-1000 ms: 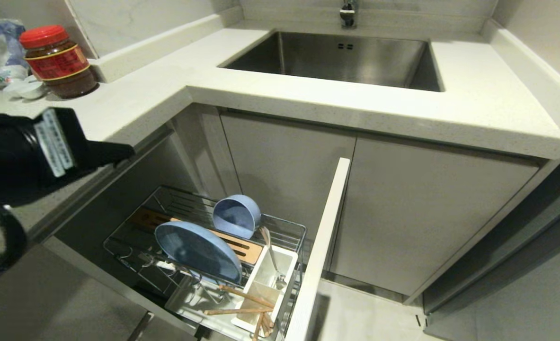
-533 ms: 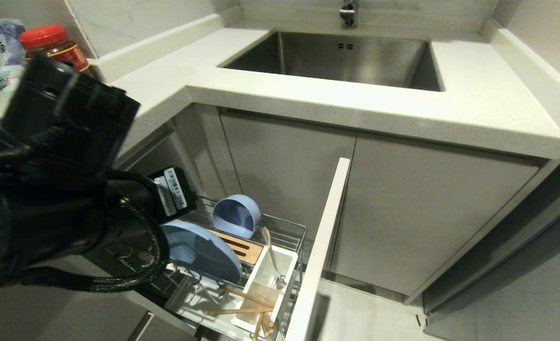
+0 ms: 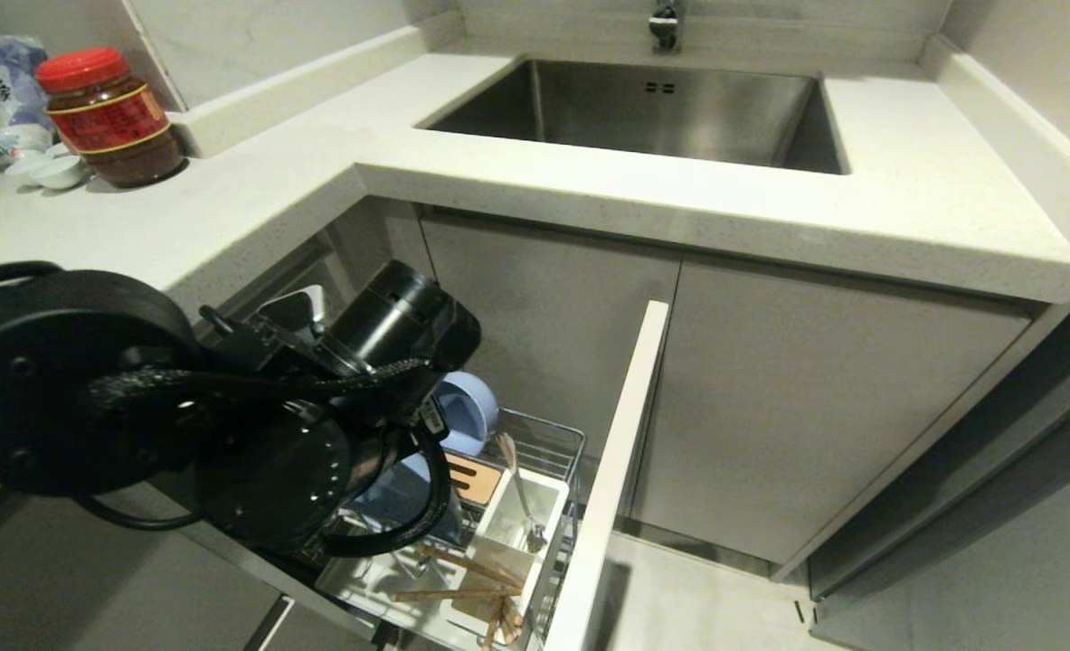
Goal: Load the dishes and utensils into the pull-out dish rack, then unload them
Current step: Take the plate out of the cupboard
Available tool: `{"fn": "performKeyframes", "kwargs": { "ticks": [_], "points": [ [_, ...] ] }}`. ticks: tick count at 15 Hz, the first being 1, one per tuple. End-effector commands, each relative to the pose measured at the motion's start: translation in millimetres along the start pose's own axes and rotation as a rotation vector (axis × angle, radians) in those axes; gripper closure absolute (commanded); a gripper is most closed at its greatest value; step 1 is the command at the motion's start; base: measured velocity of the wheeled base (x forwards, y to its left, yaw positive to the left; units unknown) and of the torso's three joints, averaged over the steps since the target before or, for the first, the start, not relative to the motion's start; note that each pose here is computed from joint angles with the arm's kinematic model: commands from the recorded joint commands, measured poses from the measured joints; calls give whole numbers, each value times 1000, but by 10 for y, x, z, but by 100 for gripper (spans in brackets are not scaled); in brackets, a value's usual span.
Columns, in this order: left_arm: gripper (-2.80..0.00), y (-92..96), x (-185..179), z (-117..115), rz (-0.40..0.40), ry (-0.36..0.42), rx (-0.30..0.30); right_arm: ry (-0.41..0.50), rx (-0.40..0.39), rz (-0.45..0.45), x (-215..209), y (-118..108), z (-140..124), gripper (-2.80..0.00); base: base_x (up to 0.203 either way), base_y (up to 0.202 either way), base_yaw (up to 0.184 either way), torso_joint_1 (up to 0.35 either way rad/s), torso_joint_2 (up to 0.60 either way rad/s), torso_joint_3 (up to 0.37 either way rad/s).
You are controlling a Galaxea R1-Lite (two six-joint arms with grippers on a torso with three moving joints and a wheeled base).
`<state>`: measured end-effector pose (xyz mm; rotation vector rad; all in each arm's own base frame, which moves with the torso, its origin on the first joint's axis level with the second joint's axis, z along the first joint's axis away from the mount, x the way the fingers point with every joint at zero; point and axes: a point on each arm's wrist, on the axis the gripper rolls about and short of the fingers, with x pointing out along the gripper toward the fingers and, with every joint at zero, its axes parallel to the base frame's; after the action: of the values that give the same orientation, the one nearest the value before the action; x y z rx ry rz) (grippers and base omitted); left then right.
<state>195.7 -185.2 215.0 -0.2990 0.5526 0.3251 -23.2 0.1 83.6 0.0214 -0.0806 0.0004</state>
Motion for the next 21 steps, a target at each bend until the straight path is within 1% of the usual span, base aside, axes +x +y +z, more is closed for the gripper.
{"fn": "performKeyframes", "kwargs": {
  "ticks": [1,2,4,5,8,13,14,15,21],
  "points": [
    [-280,-107,301,-196,104,-1,38,24,0,0,15,-2,-72,0,0,0,0,0,0,0],
    [-280,-112,387,-229,141,-12,39,24,0,0,15,-2,-73,0,0,0,0,0,0,0],
    [-280,-139,512,-332,190,0,63,24,0,0,15,-2,-73,0,0,0,0,0,0,0],
    [-280,-141,555,-348,204,1,52,25,0,0,14,-2,-74,0,0,0,0,0,0,0],
    [-280,-173,681,-345,226,3,34,25,0,0,14,-2,-74,0,0,0,0,0,0,0],
    [-280,-200,748,-343,224,-2,19,24,0,0,15,-2,-73,0,0,0,0,0,0,0],
    [-218,-205,756,-350,224,-2,18,24,0,0,15,-2,-72,0,0,0,0,0,0,0],
    [0,-207,752,-343,222,-4,16,24,0,0,15,-2,-72,0,0,0,0,0,0,0],
    [0,-221,715,-334,208,-7,8,25,0,0,15,-2,-73,0,0,0,0,0,0,0]
  ]
}}
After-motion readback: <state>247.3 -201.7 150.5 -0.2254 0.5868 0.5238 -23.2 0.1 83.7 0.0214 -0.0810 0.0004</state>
